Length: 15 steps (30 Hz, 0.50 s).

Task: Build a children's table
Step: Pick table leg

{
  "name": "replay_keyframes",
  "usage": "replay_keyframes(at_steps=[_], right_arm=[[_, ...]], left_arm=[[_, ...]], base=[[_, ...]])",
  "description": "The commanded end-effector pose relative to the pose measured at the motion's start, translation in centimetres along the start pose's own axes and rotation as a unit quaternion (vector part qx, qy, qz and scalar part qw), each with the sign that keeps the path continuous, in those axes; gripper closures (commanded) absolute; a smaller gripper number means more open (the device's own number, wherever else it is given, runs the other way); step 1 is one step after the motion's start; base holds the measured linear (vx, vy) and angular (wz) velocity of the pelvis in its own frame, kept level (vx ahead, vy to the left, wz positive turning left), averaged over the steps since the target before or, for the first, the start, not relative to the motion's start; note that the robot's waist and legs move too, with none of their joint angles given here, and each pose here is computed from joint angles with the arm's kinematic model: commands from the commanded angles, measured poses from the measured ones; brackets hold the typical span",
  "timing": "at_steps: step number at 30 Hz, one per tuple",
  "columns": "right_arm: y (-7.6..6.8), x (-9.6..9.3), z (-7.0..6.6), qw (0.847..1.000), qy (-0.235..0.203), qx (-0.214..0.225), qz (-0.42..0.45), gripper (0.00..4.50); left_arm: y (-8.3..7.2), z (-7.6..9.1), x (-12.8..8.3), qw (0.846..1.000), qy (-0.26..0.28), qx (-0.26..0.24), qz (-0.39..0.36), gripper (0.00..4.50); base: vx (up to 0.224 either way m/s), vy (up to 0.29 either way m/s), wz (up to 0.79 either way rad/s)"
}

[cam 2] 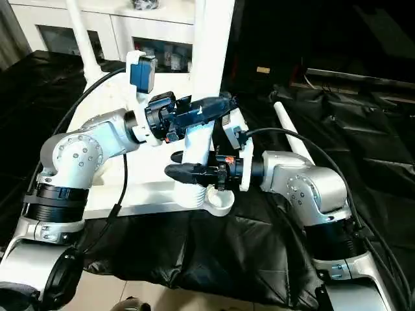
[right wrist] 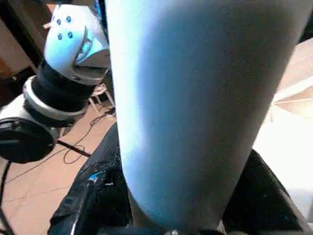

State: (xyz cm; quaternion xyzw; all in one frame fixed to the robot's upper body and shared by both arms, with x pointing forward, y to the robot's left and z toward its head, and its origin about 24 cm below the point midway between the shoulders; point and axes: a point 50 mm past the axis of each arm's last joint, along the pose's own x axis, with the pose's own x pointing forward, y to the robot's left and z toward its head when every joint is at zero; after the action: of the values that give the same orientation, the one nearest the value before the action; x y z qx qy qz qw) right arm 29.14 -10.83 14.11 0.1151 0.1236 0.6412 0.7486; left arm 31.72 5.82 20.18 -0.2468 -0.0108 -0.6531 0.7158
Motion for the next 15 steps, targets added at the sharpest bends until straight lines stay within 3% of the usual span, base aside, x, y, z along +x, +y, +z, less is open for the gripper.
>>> replay_keyframes(at_steps=[1,2,3,5,9,10,11,12,13,15], right_arm=[[-0.5,-0.6,0.1,1.000,-0.013,0.004,-0.026,2.59],[-0.6,-0.6,0.2,0.999,-0.024,0.002,-0.034,2.59],[-0.7,-0.6,0.2,0.999,-0.026,0.002,-0.036,2.59],[-1.0,-0.7,0.2,0.996,-0.059,-0.002,-0.062,2.59],[-1.7,-0.9,-0.3,0.988,-0.087,-0.012,-0.128,2.59],[-2.1,-1.1,-0.6,0.983,-0.090,-0.020,-0.158,2.59],[-2.9,-1.5,-1.4,0.971,-0.080,-0.037,-0.223,2.59],[-3.1,-1.6,-1.7,0.966,-0.073,-0.042,-0.244,2.59],[-3.5,-1.8,-2.3,0.958,-0.062,-0.053,-0.273,2.59],[-3.9,-1.9,-3.0,0.949,-0.054,-0.069,-0.303,2.59]], left_arm=[[-0.8,1.4,0.3,0.998,-0.054,0.031,-0.026,1.47],[-1.0,2.4,0.2,0.994,-0.102,0.017,-0.032,1.46],[-1.1,2.5,0.2,0.994,-0.107,0.019,-0.032,1.46],[-0.8,4.0,-0.3,0.984,-0.173,0.047,0.011,1.46],[0.0,4.7,-1.8,0.981,-0.176,0.064,0.051,1.46],[0.3,4.5,-2.4,0.982,-0.151,0.086,0.075,1.46],[1.2,2.8,-3.7,0.980,-0.055,0.150,0.122,1.46],[1.4,2.1,-4.1,0.975,-0.017,0.175,0.135,1.46],[1.7,0.6,-4.8,0.969,0.048,0.197,0.143,1.46],[2.0,-1.4,-5.8,0.960,0.125,0.207,0.143,1.46]], base=[[0.000,0.000,0.00],[0.000,0.000,0.00],[0.000,0.000,0.00],[0.000,0.000,0.00],[0.000,0.000,0.00],[0.000,0.000,0.00],[0.000,0.000,0.00],[0.000,0.000,0.00],[0.000,0.000,0.00],[0.000,0.000,0.00]])
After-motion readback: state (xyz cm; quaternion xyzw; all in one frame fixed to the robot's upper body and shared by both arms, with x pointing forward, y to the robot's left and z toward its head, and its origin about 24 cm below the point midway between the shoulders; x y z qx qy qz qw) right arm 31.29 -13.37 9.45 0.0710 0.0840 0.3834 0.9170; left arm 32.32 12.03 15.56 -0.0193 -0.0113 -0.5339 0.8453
